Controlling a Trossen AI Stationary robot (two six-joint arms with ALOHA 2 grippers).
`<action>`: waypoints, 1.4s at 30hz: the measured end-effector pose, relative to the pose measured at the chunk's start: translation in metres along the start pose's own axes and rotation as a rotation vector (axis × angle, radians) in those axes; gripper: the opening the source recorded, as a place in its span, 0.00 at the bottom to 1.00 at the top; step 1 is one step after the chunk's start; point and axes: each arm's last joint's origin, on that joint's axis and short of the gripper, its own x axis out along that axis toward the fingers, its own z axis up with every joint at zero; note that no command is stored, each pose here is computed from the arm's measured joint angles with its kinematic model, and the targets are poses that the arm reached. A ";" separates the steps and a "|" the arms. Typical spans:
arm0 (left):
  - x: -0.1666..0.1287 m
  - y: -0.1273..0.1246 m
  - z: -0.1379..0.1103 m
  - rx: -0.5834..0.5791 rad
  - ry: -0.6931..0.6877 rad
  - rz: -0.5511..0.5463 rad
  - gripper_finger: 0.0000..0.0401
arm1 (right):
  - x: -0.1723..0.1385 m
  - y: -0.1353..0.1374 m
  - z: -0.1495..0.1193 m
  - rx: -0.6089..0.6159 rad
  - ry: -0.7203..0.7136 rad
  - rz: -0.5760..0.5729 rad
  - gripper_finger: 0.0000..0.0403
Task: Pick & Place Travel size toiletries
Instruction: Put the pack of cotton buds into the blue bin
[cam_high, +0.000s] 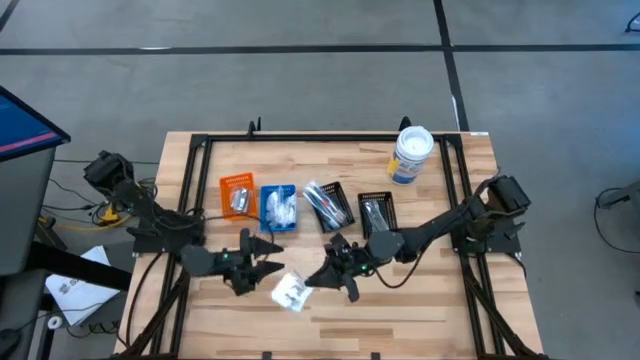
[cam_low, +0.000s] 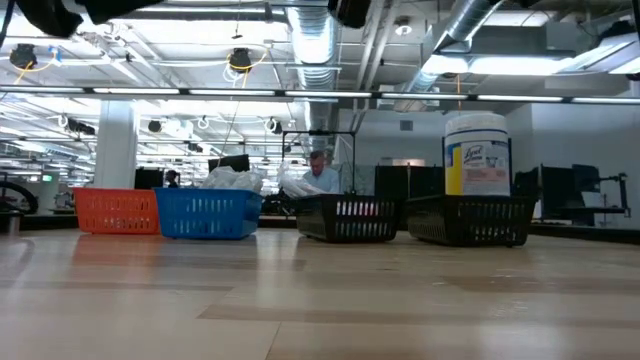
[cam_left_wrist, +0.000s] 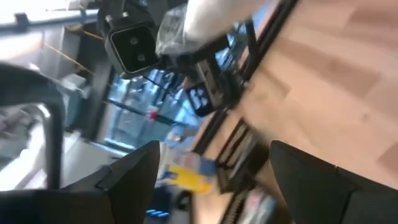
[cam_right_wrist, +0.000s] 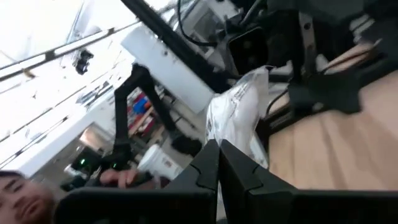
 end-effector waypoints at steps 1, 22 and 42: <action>-0.001 -0.002 0.003 0.049 0.010 0.008 0.74 | 0.000 0.003 -0.002 0.004 0.012 0.008 0.00; 0.034 -0.027 0.060 0.281 -0.078 -0.022 0.67 | -0.002 0.006 -0.008 0.105 0.085 -0.004 0.00; 0.018 -0.019 0.073 -0.226 -0.153 -0.026 0.03 | -0.003 -0.005 0.015 -0.067 -0.010 0.033 0.21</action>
